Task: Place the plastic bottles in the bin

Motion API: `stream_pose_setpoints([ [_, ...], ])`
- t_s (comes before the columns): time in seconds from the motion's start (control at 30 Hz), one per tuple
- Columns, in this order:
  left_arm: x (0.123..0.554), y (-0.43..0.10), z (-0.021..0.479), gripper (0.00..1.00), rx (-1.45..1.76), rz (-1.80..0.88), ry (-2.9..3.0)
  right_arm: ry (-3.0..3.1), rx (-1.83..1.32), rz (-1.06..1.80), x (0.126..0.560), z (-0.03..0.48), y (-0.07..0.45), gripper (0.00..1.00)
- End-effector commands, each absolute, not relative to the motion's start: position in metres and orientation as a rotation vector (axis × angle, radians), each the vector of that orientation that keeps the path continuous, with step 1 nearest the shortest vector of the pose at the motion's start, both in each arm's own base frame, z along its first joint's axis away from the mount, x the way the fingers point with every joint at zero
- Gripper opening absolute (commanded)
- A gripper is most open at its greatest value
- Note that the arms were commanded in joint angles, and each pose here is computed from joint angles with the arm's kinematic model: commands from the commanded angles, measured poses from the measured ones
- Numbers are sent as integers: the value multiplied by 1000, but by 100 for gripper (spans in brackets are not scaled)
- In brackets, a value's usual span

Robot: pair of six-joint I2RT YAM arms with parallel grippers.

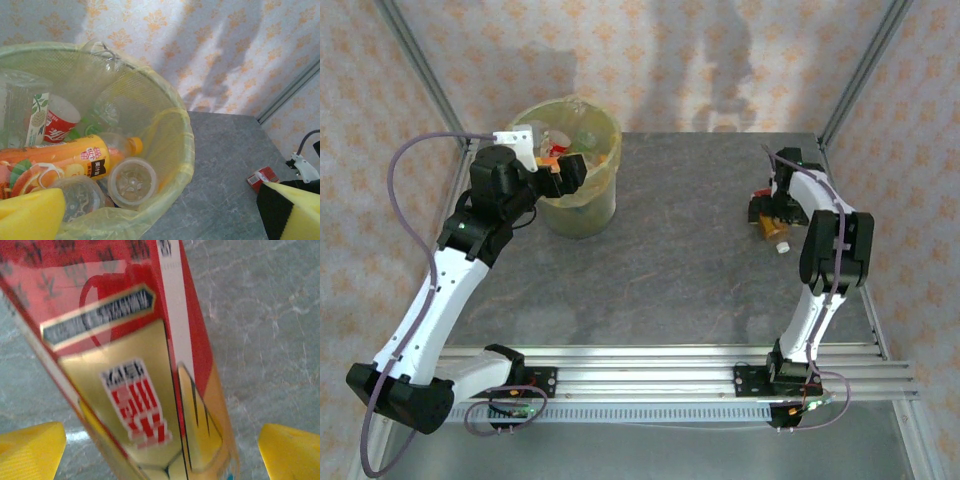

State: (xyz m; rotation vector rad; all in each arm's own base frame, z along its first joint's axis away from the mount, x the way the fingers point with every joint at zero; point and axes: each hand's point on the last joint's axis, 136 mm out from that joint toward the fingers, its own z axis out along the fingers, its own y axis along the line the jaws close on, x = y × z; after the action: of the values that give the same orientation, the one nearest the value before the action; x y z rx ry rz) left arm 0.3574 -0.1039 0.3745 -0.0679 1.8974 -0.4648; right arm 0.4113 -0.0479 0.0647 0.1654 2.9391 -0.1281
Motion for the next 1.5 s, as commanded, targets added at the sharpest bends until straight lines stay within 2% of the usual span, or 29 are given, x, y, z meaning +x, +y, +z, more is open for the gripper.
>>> stream_pose_setpoints([
  [0.0,357,-108,394,100,-64,-504,1848,2974,124,-172,417,55,-56,99],
  [0.33,360,-110,396,100,-69,-513,1846,3036,119,-61,411,27,-42,93],
  [0.5,361,-114,395,100,-67,-528,1851,3028,130,28,404,29,-31,82],
  [0.67,361,-116,396,100,-70,-536,1848,2947,119,68,404,51,-20,71],
  [0.77,361,-116,397,100,-76,-541,1846,2885,84,118,403,72,-6,65],
  [0.93,361,-120,398,100,-80,-555,1841,2719,-39,174,401,122,31,63],
  [1.1,364,-128,399,100,-85,-594,1836,2441,-195,387,391,193,93,58],
  [1.27,364,-156,401,100,-25,-674,1831,2144,-352,602,366,265,154,57],
  [1.47,362,-199,408,100,68,-808,1810,1915,-494,785,332,322,206,56],
])
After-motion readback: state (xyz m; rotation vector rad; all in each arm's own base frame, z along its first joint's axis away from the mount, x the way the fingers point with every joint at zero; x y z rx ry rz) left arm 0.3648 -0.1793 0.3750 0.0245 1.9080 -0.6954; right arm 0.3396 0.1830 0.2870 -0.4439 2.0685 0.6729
